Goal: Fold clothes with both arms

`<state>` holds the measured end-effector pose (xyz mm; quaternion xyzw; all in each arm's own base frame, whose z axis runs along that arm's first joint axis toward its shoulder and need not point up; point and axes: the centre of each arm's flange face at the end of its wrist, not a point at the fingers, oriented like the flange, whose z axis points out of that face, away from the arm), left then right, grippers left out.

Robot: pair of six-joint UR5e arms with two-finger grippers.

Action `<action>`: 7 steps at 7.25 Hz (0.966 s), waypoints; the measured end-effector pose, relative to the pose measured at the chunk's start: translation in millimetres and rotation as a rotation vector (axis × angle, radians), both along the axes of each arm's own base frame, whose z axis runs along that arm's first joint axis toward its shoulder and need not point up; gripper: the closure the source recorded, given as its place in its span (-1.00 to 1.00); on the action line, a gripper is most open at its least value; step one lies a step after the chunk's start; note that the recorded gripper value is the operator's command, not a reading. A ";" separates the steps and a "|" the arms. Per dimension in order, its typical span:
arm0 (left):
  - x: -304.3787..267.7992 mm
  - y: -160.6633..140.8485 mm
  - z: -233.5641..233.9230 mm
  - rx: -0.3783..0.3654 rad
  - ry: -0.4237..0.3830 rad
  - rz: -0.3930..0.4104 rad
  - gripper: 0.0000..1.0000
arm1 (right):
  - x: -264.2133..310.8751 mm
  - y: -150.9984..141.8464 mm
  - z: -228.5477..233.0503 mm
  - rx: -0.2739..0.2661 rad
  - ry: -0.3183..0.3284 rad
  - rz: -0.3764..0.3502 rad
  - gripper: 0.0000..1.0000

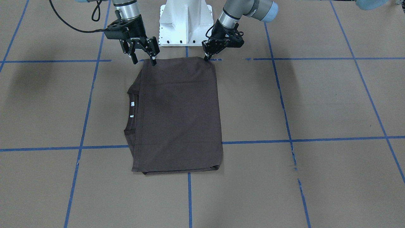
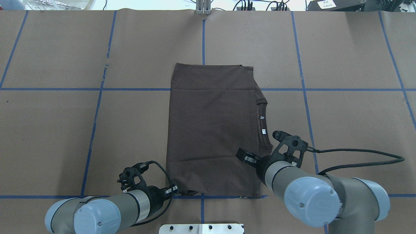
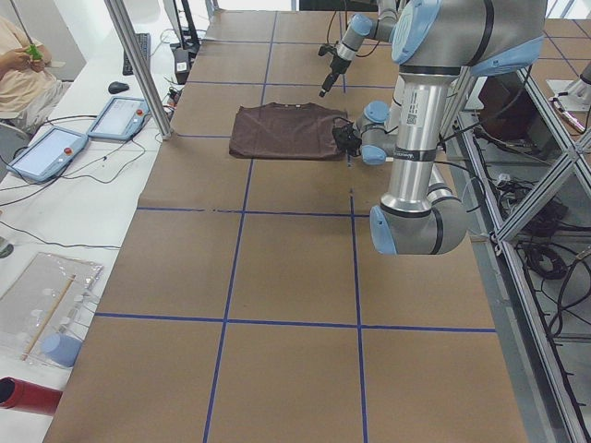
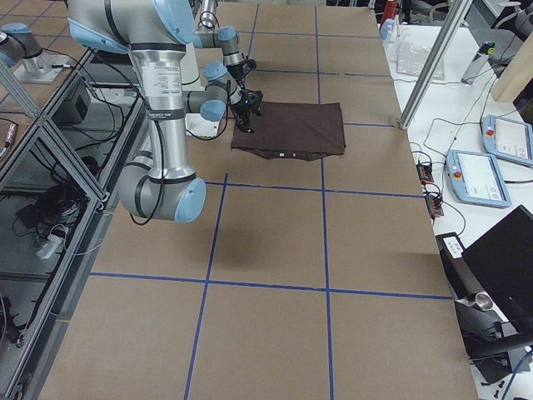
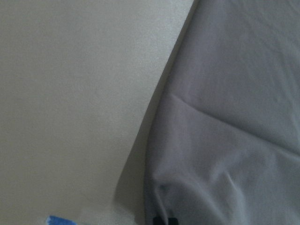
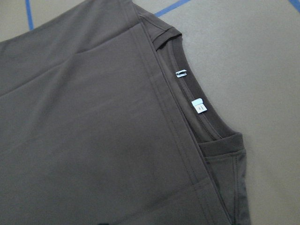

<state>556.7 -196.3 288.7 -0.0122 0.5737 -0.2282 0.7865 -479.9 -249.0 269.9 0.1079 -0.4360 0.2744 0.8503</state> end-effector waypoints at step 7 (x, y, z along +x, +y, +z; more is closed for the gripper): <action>0.6 0.7 -6.0 0.002 0.011 0.003 1.00 | -63.4 25.0 47.9 -0.048 0.179 -0.011 -0.64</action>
